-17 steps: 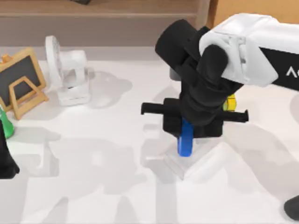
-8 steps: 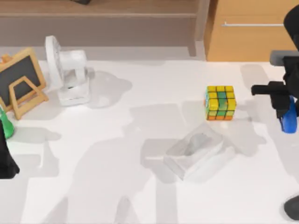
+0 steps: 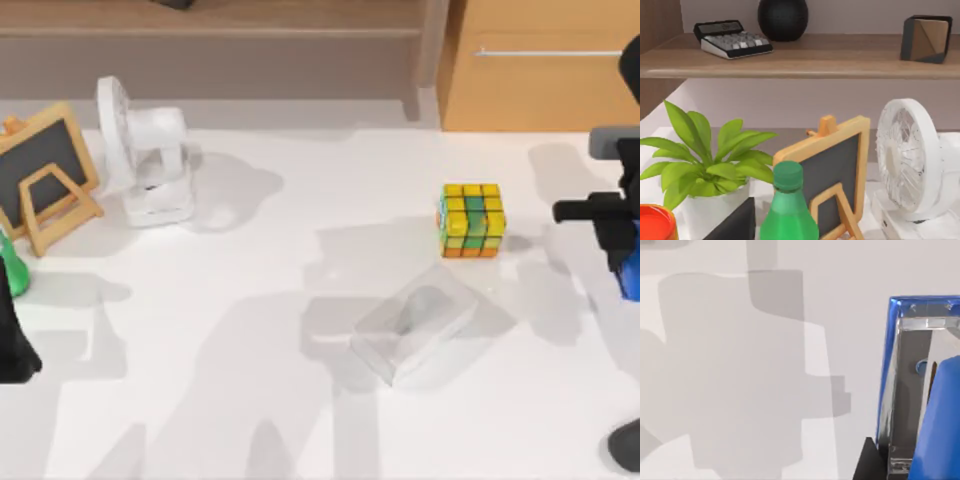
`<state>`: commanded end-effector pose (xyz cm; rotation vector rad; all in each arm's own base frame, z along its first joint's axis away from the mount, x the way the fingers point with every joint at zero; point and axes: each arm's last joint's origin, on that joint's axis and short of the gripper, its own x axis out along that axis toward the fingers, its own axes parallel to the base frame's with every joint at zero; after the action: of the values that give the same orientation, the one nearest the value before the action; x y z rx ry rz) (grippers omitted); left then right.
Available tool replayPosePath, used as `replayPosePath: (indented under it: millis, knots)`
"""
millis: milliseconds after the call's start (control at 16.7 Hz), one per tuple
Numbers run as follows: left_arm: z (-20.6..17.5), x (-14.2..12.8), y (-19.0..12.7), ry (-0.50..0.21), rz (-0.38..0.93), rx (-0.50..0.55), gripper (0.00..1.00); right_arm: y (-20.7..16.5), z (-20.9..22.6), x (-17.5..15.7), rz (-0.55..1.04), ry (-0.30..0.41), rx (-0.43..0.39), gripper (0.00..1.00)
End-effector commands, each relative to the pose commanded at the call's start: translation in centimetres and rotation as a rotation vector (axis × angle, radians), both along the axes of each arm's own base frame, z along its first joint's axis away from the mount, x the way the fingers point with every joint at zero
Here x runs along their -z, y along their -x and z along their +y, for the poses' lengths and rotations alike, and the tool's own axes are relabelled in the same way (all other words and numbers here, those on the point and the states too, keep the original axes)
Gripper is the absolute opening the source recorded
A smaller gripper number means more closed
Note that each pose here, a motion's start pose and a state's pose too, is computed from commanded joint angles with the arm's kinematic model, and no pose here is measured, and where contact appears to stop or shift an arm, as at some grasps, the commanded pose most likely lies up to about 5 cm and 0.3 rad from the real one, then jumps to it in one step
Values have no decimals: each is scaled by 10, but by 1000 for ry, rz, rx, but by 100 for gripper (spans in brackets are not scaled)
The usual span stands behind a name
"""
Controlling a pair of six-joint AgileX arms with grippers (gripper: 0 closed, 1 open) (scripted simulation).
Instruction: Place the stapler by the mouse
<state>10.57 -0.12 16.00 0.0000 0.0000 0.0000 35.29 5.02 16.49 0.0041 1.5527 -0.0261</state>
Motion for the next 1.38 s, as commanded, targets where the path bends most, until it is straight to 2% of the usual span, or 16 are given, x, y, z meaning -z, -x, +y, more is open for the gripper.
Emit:
replayPosePath:
  millis: [900,1380]
  knots:
    - [0,0,0,0,0,0,100,-6,0,-8,-90,-9,1,0]
    - [0,0,0,0,0,0,100,-5,-1,11,-58,-6,2,0]
